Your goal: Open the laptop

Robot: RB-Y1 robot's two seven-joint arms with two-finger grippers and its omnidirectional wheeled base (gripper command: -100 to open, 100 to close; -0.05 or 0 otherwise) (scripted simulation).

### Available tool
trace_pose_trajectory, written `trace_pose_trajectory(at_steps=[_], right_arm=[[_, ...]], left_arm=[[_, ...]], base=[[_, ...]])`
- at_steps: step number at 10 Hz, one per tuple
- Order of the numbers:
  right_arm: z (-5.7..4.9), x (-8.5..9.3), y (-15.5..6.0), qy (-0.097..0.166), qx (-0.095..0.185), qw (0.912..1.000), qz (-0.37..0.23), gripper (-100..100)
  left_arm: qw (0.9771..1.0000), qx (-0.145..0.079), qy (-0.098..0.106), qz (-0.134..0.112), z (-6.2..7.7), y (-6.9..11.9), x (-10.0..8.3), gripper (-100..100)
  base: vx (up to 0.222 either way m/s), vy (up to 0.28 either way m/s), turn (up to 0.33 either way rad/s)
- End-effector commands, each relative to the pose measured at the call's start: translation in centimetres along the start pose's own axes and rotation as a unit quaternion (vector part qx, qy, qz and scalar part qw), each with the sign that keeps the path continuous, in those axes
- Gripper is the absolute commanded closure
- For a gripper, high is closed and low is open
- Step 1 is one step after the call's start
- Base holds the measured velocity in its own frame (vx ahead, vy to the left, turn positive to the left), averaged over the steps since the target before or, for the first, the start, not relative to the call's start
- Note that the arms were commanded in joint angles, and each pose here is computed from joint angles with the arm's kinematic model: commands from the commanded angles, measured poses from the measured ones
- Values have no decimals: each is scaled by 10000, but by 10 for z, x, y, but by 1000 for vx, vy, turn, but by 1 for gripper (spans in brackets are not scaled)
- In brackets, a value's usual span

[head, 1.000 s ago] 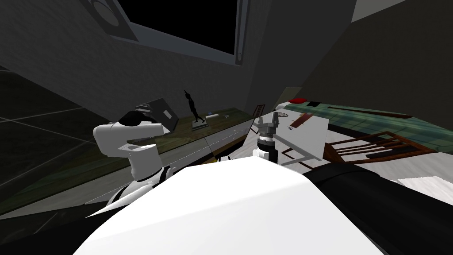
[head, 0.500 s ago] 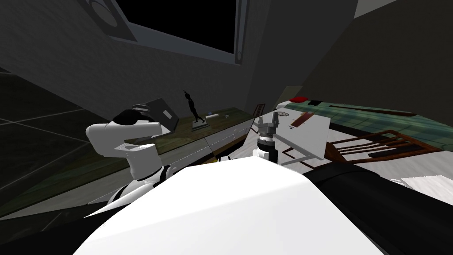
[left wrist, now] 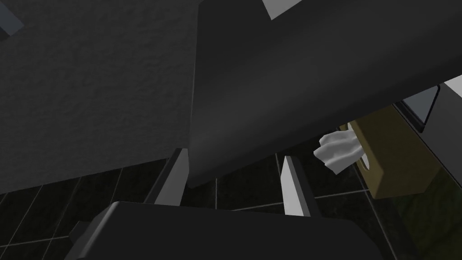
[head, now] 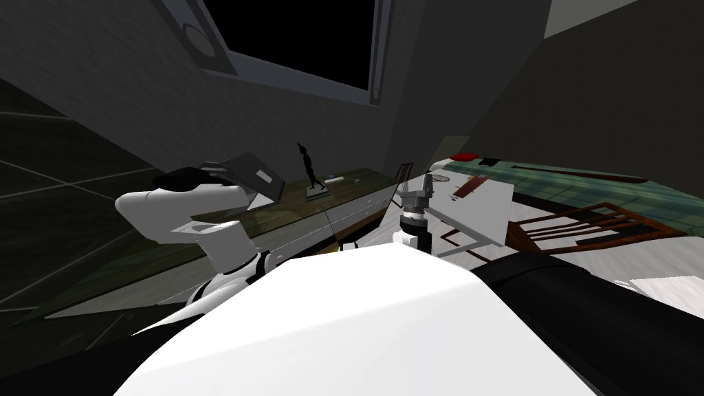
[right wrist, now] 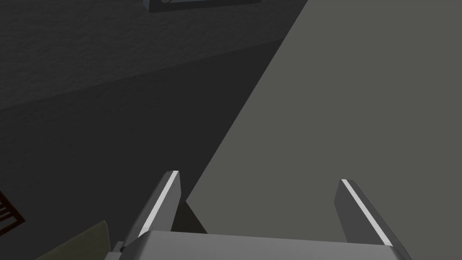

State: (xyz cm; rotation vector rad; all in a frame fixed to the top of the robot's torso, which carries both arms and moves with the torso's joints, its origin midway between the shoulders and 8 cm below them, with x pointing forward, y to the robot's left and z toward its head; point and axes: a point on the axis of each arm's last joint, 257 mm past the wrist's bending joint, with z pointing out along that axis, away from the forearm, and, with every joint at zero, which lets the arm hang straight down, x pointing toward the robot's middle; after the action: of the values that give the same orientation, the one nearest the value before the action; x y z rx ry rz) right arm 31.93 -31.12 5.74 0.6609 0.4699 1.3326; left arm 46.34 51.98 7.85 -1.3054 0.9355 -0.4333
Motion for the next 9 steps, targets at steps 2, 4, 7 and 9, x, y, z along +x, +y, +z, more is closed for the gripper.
trace_pose_trajectory(at_steps=[2,4,7,9], right_arm=[[0,0,0,0,0,10000,0,0],[0,0,0,0,0,10000,0,0],[0,0,0,0,0,10000,0,0],[0,0,0,0,0,10000,0,0]], left_arm=[[9972,-244,149,-691,1,9,5,100],[9945,-327,215,-973,2,17,9,100],[9860,-468,348,-1562,4,29,19,100],[9782,-565,432,-1952,5,36,25,100]], base=[[-22,67,28],[-14,41,29],[-24,75,38],[-24,71,42]])
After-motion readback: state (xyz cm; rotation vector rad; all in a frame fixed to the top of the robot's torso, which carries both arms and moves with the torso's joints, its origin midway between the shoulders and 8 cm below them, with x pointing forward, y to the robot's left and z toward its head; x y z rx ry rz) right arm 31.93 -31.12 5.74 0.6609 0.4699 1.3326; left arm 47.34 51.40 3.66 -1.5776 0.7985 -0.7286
